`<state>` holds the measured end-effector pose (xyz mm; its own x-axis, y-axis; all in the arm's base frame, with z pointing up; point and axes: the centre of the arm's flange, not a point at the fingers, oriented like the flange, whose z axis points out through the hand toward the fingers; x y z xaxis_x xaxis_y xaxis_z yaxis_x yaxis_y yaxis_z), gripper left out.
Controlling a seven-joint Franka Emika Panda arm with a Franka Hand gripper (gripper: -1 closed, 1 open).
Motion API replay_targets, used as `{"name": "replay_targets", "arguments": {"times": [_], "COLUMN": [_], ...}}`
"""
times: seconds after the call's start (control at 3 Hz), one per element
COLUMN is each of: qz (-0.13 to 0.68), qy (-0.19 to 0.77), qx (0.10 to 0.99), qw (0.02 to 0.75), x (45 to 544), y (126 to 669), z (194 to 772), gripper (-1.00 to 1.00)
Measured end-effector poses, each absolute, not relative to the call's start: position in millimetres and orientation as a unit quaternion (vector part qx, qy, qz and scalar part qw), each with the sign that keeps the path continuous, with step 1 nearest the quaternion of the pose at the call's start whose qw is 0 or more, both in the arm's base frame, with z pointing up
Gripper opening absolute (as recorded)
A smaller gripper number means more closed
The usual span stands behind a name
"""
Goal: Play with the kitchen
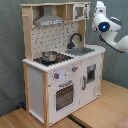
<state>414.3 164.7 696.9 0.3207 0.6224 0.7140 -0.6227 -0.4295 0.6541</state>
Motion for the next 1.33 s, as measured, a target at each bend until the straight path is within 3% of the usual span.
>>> {"name": "replay_targets", "arguments": {"times": [1.33], "qz": [0.613], "qy": [0.080], "qx": [0.590], "qw": [0.519], "x": [499], "y": [261], "z": [676], "gripper": [-1.00]}}
